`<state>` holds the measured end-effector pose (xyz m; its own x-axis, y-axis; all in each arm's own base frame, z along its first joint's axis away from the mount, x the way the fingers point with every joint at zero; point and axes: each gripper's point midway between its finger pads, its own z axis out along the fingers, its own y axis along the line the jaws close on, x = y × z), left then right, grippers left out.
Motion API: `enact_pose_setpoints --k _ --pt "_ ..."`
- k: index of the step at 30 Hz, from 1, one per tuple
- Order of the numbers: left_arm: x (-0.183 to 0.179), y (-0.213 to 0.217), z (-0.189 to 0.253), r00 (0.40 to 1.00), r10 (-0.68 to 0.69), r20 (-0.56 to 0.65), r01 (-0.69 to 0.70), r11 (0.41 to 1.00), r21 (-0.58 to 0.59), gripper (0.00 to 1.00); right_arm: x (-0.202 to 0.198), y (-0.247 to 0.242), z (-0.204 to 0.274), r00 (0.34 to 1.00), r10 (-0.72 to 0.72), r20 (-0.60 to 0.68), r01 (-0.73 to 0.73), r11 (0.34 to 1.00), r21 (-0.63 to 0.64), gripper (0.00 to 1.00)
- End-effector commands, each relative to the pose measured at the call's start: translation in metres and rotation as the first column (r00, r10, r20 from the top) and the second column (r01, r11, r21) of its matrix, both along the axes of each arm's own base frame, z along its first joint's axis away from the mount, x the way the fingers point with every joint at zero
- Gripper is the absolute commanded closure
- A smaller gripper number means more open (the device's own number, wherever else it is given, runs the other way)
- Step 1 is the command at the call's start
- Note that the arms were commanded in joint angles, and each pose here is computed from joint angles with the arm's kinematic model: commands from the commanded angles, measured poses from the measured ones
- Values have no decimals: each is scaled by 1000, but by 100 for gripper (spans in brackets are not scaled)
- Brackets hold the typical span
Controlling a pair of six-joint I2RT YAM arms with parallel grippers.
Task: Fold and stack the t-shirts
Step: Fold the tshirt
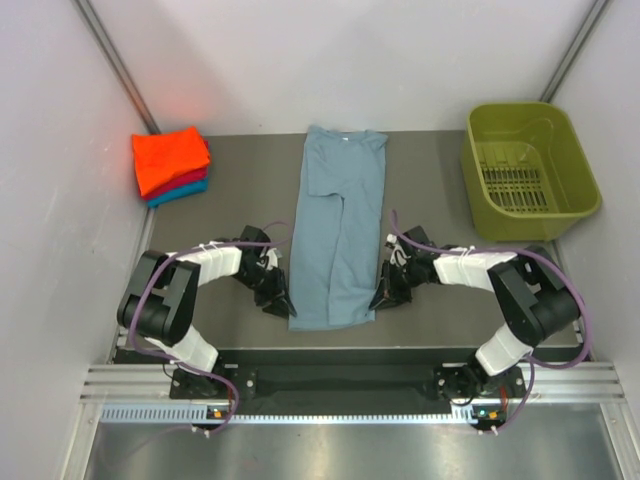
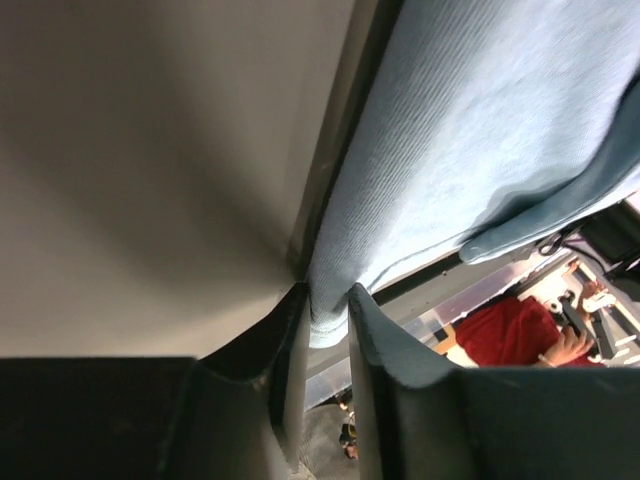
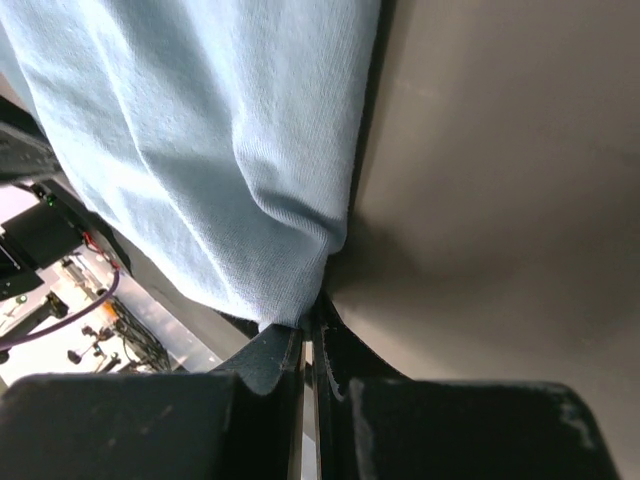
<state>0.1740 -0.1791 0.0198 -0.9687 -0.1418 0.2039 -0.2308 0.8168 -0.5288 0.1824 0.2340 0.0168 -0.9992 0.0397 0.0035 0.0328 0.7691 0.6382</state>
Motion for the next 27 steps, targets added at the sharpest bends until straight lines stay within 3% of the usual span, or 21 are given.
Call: enact_pose_setpoints --k 1,4,7,8,15,22,27 --pt "-3 -9 6 1000 -8 7 8 999 -51 74 21 4 7 998 -12 64 11 1000 14 100" --pt "1 -13 9 1000 -7 13 8 998 -66 80 21 4 7 998 -11 65 10 1000 13 100" --pt "4 -14 13 1000 -12 25 14 997 -76 98 22 5 9 997 -9 73 7 1000 17 100" --pt "4 -14 14 1000 -15 27 17 997 -76 100 22 5 9 997 -7 75 5 1000 19 100" --pt "13 -19 44 989 -79 124 94 988 -119 100 25 4 38 986 37 162 -43 998 34 100" --pt "65 -22 90 920 -128 370 168 983 -78 100 41 -6 76 959 8 284 -20 999 41 100" --pt "102 -19 115 874 -123 469 169 984 -58 100 74 -3 109 914 -19 406 -5 998 58 100"
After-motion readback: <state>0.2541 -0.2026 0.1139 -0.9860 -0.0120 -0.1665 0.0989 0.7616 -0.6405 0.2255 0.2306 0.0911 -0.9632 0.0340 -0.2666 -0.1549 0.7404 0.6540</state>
